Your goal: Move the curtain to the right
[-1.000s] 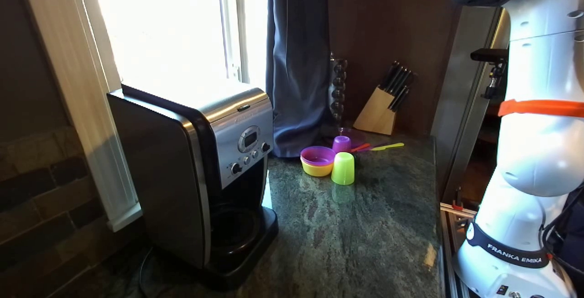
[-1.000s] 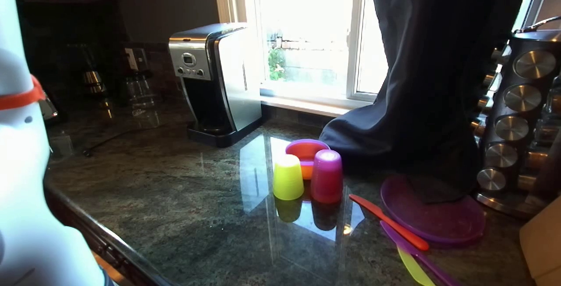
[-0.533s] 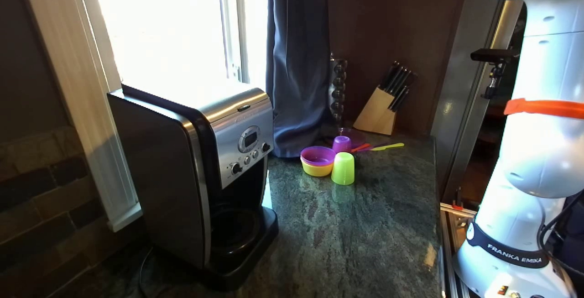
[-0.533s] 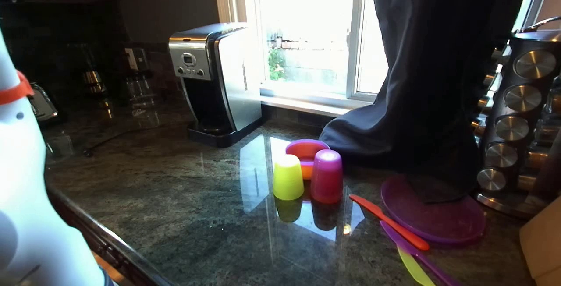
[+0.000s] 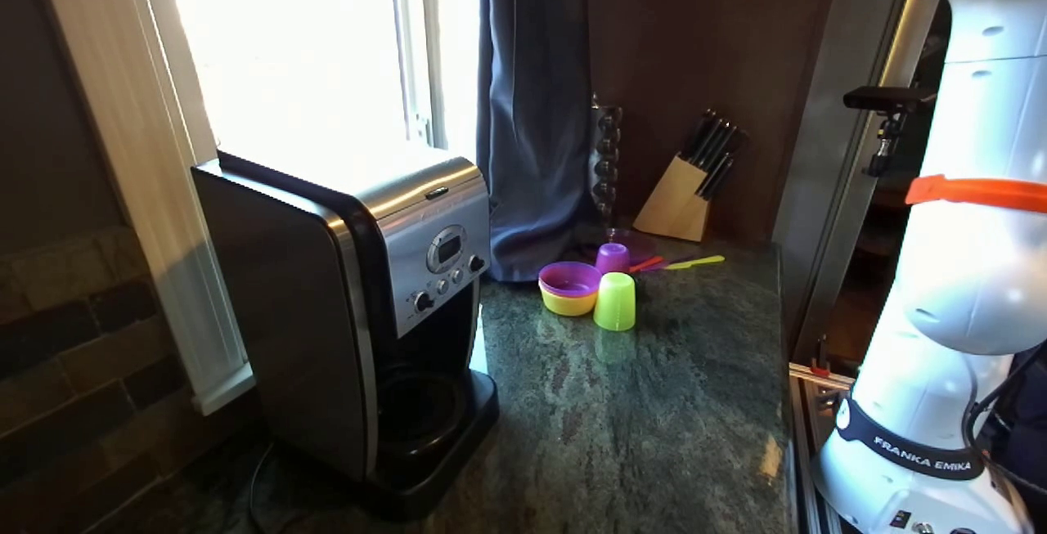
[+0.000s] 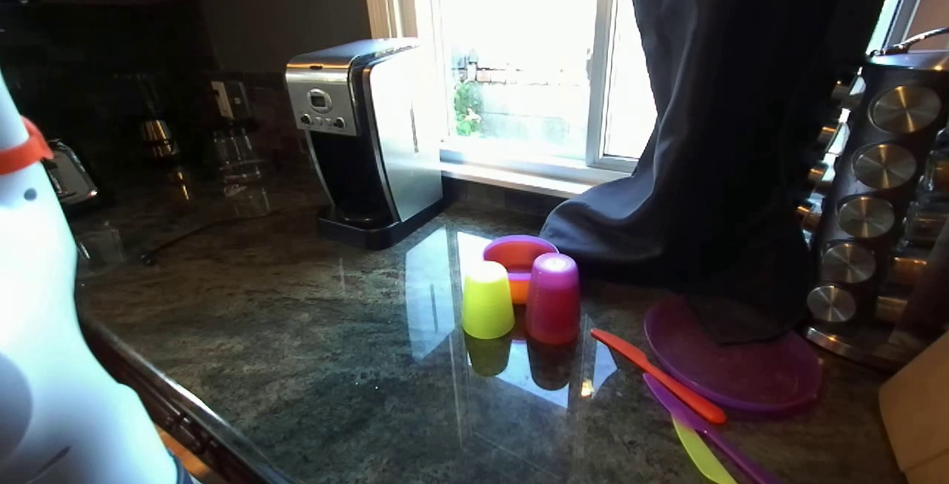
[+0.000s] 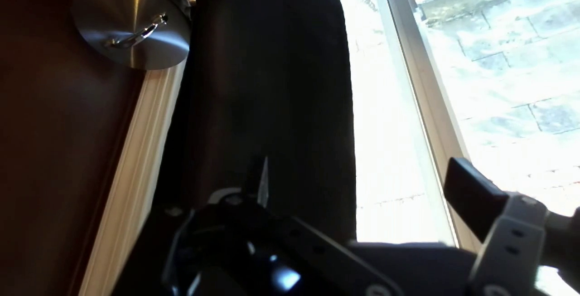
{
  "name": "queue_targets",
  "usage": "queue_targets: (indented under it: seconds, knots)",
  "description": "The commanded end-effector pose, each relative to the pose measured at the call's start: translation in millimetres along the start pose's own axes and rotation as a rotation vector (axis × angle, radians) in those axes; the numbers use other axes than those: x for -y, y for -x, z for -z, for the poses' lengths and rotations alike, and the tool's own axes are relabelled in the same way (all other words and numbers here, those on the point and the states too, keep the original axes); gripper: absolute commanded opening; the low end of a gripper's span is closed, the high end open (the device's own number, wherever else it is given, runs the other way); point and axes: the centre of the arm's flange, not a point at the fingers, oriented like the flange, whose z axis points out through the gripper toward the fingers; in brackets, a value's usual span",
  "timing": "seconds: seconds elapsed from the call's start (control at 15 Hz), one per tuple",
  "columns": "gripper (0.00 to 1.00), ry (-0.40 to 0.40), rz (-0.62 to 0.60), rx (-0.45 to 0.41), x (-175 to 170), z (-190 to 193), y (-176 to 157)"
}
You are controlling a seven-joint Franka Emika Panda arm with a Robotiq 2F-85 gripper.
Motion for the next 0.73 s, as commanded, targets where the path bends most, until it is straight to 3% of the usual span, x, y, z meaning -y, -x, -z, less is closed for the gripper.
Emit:
queue_targets:
  seconds: [0.0,0.33,0.4,0.67]
  knots:
    - [1.0,-0.008,0.04,0.124,5.8,-13.3,28.3]
    - [1.0,-0.097,0.159,0.359,6.4,-40.7,98.5]
    - [1.0,-0.064,0.112,0.283,15.8,-27.1,38.7]
    - [1.0,-0.065,0.115,0.292,15.7,-27.9,40.5]
